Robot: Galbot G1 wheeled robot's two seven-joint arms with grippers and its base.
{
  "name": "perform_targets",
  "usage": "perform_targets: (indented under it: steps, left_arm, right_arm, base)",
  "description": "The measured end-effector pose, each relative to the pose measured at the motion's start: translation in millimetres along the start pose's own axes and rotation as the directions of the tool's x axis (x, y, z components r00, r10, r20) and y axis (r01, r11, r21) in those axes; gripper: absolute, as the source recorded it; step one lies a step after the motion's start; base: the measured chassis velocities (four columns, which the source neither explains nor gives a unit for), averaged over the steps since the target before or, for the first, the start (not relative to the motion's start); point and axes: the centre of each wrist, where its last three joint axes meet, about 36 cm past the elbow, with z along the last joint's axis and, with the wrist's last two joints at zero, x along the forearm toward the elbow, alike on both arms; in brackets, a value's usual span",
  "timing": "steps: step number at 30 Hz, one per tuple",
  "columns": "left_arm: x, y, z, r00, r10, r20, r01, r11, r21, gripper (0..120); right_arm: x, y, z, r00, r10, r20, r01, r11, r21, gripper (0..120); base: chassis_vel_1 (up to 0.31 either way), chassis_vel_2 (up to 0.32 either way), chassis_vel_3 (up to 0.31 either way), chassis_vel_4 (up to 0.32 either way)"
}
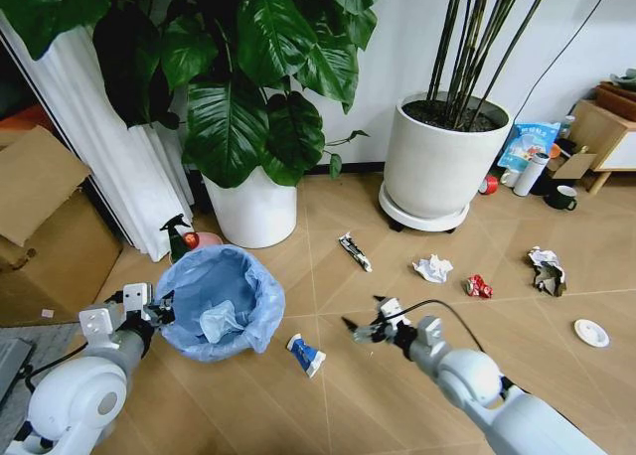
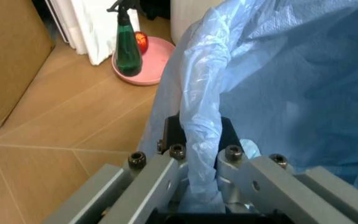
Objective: Pick up the trash bin and place the garbage on the floor into it.
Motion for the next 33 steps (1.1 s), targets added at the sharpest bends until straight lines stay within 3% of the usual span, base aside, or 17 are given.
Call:
perform_targets:
  steps: [6,10,16,22,26,33]
  left_arm:
    - [3,0,-2,1.0,-0.006,0.008,0.006,1.0,0.001,0]
    - [4,0,-4,1.0,-0.008,0.014,0.008,1.0,-0.002,0]
    - [6,-1,-5,1.0,-0.005,0.016,0.005,1.0,-0.008,0]
    - [8,-2,-5,1.0,-0.001,0.017,0.002,1.0,-0.009,0]
    - [8,-2,-5,1.0,0.0,0.017,0.0,1.0,-0.01,0]
    - [9,-2,-6,1.0,0.002,0.02,-0.001,1.0,-0.014,0]
  right_arm:
    - [-58,12,32,0.993,-0.065,-0.096,0.065,0.998,-0.005,100]
    - [-91,27,43,0.991,-0.099,-0.094,0.099,0.995,-0.005,100]
    - [-122,45,55,0.986,-0.125,-0.106,0.122,0.992,-0.036,100]
    - [-129,45,68,0.984,-0.113,-0.136,0.106,0.993,-0.058,100]
    - [-133,39,86,0.98,-0.102,-0.173,0.091,0.994,-0.067,81]
    - [-135,39,93,0.978,-0.103,-0.179,0.092,0.993,-0.069,61]
  base:
    - [0.0,0.0,0.0,0.0]
    - [0.0,0.0,0.0,0.0]
    - [0.0,0.0,0.0,0.0]
    - [0.0,0.0,0.0,0.0]
    - [0.0,0.0,0.0,0.0]
    - [0.0,0.0,0.0,0.0]
